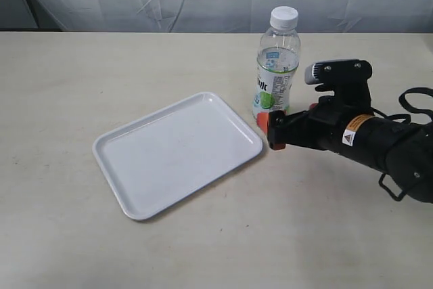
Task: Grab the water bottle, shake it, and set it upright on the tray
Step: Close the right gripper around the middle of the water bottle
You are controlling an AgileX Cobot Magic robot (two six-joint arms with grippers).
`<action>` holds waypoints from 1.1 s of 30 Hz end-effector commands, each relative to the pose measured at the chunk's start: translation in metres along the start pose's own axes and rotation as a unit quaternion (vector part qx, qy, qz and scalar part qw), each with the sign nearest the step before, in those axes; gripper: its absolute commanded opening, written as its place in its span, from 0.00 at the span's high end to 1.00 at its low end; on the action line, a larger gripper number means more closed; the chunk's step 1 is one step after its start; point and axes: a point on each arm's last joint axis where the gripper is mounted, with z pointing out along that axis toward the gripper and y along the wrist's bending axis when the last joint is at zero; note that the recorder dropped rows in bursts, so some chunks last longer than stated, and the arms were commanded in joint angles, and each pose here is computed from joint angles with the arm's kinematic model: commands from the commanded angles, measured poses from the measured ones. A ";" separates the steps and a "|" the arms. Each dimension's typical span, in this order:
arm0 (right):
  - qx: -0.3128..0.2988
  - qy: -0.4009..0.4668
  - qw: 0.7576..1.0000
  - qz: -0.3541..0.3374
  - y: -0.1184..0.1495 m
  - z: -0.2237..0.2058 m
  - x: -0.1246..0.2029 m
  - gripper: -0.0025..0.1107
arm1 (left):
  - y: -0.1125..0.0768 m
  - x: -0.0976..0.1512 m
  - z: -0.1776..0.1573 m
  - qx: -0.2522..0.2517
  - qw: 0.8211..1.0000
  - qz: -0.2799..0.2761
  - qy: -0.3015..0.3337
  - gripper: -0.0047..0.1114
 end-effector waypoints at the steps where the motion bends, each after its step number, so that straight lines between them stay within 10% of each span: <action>1: -0.001 -0.062 0.998 0.007 -0.001 0.008 -0.007 0.06 | 0.000 0.000 0.000 0.000 1.000 -0.002 -0.005 0.96; 22: 0.003 -0.055 0.998 -0.007 -0.003 0.074 -0.025 0.07 | 0.000 0.000 0.000 0.000 1.000 -0.003 -0.005 0.96; 25: 0.007 -0.052 0.999 -0.002 -0.004 0.077 -0.022 0.24 | 0.000 0.000 0.000 0.000 1.000 -0.003 -0.005 0.96; 30: 0.016 -0.025 1.000 0.004 -0.006 0.078 -0.016 0.97 | 0.000 0.000 0.000 0.000 1.000 -0.003 -0.005 0.96; 33: 0.020 -0.005 1.000 0.006 -0.007 0.078 -0.013 0.96 | 0.000 0.000 0.000 0.000 1.000 -0.003 -0.005 0.96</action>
